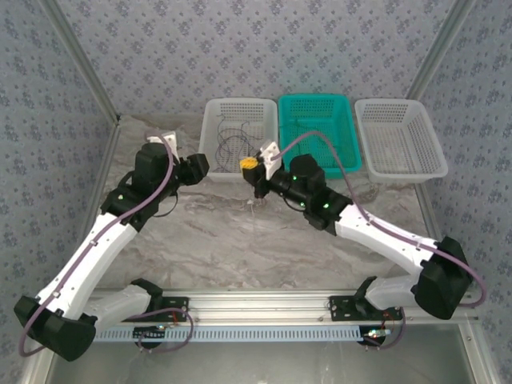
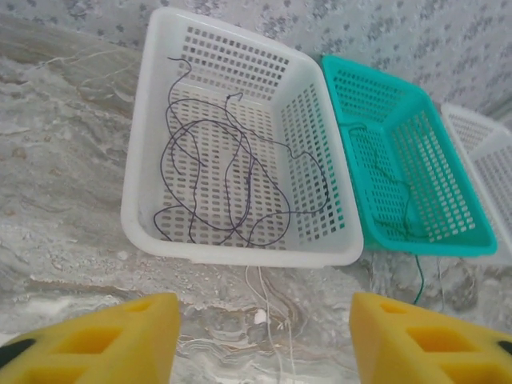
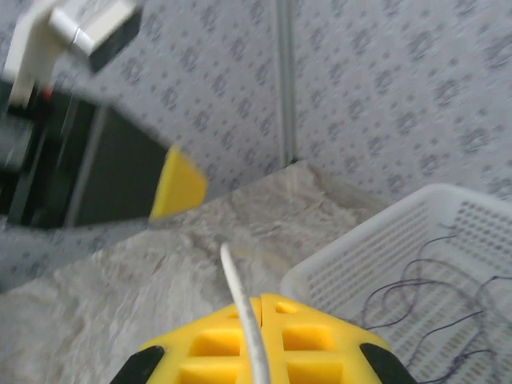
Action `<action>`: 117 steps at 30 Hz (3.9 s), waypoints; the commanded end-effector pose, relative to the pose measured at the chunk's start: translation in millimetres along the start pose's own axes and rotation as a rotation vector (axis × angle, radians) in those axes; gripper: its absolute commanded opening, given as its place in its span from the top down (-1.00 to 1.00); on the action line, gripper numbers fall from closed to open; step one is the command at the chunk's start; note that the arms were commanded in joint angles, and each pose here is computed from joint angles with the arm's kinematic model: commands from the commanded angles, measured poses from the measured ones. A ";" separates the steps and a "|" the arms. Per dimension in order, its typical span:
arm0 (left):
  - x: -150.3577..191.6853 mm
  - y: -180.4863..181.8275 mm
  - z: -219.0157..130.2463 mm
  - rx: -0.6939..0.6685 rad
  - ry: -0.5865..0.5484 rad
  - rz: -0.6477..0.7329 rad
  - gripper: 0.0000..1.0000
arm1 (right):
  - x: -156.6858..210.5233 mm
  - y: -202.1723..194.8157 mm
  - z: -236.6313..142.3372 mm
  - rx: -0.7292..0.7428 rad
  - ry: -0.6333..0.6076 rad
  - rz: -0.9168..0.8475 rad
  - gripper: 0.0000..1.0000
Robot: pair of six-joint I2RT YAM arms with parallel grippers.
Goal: Untangle the cables
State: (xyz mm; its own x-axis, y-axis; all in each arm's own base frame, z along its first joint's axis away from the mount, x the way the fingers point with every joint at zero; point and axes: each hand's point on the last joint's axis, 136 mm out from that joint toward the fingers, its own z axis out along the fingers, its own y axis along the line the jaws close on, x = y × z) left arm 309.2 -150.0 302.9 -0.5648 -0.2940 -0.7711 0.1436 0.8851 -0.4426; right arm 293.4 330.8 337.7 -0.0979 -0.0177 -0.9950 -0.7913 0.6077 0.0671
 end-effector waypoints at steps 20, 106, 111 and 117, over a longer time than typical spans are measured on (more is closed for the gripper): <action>16.2 -20.5 -17.2 0.182 -0.007 0.052 -0.33 | -58.6 -332.4 -146.0 0.960 -0.191 0.127 1.00; 206.7 -39.5 148.3 -0.186 0.470 0.041 1.00 | 133.4 -134.4 -116.5 0.478 0.422 0.345 -0.37; 160.3 -77.4 118.6 -0.035 0.419 0.054 1.00 | 128.1 -103.7 -102.5 0.285 0.364 0.341 -0.38; 118.7 -112.9 88.0 0.095 0.370 0.039 1.00 | 103.4 -38.5 -85.3 -0.052 0.251 0.235 -0.35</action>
State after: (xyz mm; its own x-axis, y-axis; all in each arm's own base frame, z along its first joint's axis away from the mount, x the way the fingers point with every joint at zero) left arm 305.5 -314.5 195.2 -0.8147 -0.1232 -0.5667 0.1799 0.8753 -0.4489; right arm 283.4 206.9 205.5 -0.5526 -0.0554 -0.8316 -0.5854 0.7360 0.3400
